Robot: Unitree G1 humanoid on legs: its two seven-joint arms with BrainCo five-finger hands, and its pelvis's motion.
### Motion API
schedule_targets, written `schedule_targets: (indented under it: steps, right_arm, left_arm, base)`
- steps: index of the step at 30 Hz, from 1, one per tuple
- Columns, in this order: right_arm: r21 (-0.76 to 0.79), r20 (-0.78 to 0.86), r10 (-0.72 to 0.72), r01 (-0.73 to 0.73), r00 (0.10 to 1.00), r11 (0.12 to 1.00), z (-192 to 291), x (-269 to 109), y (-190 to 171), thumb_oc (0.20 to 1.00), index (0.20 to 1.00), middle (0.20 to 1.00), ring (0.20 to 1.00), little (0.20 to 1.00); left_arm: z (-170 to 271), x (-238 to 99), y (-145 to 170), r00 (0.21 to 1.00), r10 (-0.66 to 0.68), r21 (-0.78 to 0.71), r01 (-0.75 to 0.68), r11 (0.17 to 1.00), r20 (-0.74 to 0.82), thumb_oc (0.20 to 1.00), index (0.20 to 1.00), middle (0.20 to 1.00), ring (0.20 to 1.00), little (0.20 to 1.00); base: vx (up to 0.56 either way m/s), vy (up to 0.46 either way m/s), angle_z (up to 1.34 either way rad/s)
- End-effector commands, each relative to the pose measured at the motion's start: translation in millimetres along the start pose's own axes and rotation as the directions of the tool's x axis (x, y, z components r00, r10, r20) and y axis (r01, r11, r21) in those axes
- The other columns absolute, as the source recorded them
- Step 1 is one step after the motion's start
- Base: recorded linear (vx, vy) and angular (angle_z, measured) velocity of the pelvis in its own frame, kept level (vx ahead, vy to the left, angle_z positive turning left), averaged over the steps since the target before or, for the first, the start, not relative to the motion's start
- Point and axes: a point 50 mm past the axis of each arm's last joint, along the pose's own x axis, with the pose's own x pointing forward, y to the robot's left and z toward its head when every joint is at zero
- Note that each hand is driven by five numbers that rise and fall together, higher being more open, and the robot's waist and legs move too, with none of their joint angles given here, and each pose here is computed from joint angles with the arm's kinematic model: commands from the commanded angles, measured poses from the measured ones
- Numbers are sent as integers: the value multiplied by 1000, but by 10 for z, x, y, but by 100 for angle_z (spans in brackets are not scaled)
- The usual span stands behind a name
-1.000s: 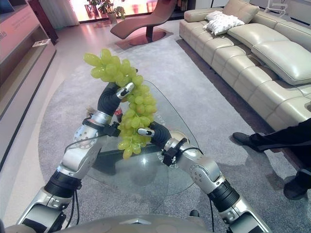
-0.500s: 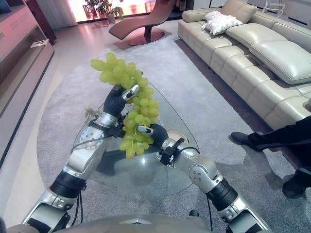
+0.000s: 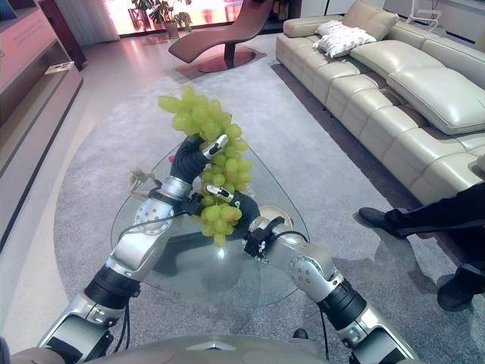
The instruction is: Pick up fruits into the plate
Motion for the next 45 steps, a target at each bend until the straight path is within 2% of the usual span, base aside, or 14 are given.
schedule_targets:
  steps: [1,6,10,12,21,29,34,35,36,38,39,43,44,45]
  right_arm:
    - [13,229,362,-374,904,927,432,266,796,200,200,200,200,200]
    - [4,236,357,-368,904,930,448,258,782,200,200,200,200,200]
    - [-10,255,331,-340,908,940,489,240,716,200,200,200,200,200]
    - [-13,272,310,-319,911,948,518,216,678,200,200,200,200,200]
    - [-9,376,174,-184,910,983,691,32,357,200,200,200,200,200]
    - [3,424,-40,43,905,999,710,-301,-127,200,200,200,200,200]
    - [18,417,-268,287,868,958,615,-614,-611,200,200,200,200,200]
    - [14,409,-331,357,851,934,603,-696,-745,200,200,200,200,200]
    - [10,408,-344,372,846,928,604,-708,-767,200,200,200,200,200]
    - [8,402,-419,454,814,891,588,-812,-931,200,200,200,200,200]
    - [0,393,-477,519,786,855,547,-880,-1045,200,200,200,200,200]
    - [-48,380,-584,646,717,762,521,-978,-1271,200,200,200,200,200]
    - [-48,381,-584,646,717,762,524,-977,-1272,200,200,200,200,200]
    - [-71,371,-613,679,698,730,529,-993,-1329,200,200,200,200,200]
  left_arm:
    - [232,292,-226,986,-114,49,109,993,123,200,200,200,200,200]
    - [234,290,-224,986,-117,39,113,993,117,200,200,200,200,200]
    - [156,265,-171,995,-82,-38,85,996,60,200,200,200,200,200]
    - [118,242,-133,997,-59,-40,61,997,41,1000,1000,1000,1000,1000]
    - [-45,73,85,997,-58,-14,58,998,-44,1000,1000,1000,1000,1000]
    - [-442,-389,444,959,-10,65,30,997,-282,1000,1000,1000,1000,1000]
    - [-891,-926,657,839,116,134,-52,990,-531,1000,1000,1000,1000,1000]
    - [-1026,-1088,719,781,165,154,-88,984,-602,1000,1000,1000,1000,1000]
    - [-1050,-1111,727,769,173,157,-95,983,-616,1000,1000,1000,1000,1000]
    - [-1224,-1348,788,682,237,190,-145,971,-692,1000,1000,1000,1000,1000]
    - [-1351,-1543,816,600,284,219,-182,959,-748,1000,1000,1000,1000,1000]
    - [-1595,-1931,811,434,338,262,-226,938,-835,1000,1000,1000,1000,1000]
    - [-1595,-1928,812,435,338,262,-226,938,-835,1000,1000,1000,1000,1000]
    - [-1641,-2013,808,397,357,282,-236,930,-845,1000,1000,1000,1000,1000]
  base:
    - [0,0,0]
    - [0,0,0]
    - [0,0,0]
    - [0,0,0]
    - [4,15,4]
    - [-6,38,4]
    - [-82,40,2]
    - [-83,29,3]
    - [-93,23,5]
    - [-81,5,4]
    - [-78,-7,4]
    - [-80,-18,8]
    - [-91,-27,7]
    - [-86,-23,10]
